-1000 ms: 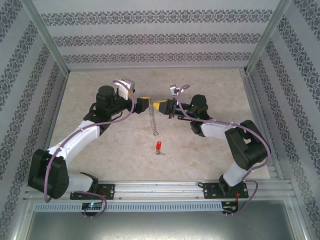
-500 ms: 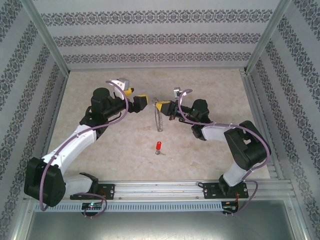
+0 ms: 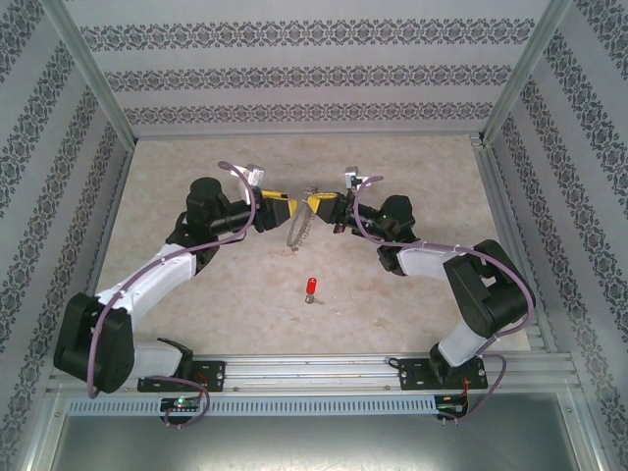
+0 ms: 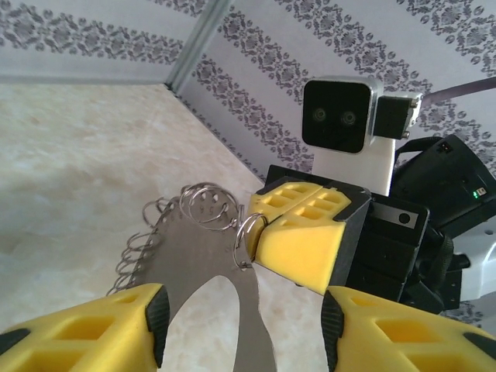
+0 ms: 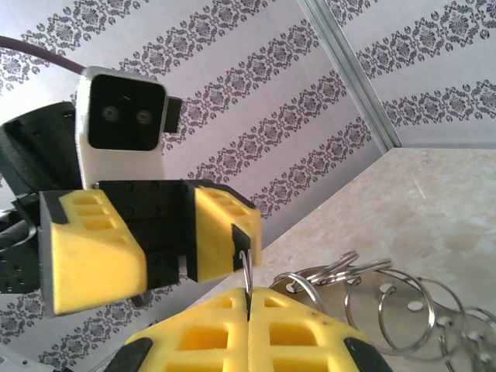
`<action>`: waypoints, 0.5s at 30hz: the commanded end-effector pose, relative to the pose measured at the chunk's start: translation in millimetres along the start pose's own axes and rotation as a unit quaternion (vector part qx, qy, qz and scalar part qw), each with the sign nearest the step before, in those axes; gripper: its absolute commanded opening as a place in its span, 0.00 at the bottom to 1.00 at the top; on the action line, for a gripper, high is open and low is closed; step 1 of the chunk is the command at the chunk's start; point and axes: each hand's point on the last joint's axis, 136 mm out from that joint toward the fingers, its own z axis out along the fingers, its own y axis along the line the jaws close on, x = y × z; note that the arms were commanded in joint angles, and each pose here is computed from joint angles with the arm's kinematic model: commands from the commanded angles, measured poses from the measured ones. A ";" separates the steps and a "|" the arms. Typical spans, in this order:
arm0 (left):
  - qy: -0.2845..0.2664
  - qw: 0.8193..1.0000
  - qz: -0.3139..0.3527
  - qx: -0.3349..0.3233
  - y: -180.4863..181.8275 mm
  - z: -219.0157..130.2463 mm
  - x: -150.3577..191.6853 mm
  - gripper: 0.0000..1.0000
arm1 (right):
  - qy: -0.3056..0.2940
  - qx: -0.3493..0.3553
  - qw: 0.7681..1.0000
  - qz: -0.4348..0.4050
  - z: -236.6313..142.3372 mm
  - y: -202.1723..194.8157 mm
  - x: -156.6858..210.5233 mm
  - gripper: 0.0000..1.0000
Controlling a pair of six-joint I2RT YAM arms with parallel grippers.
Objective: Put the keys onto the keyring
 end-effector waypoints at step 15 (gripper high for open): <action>-0.026 0.998 -0.008 0.064 -10.9 13.4 -18.0 0.49 | -0.026 -0.066 0.997 -0.021 11.2 21.7 -23.7 0.00</action>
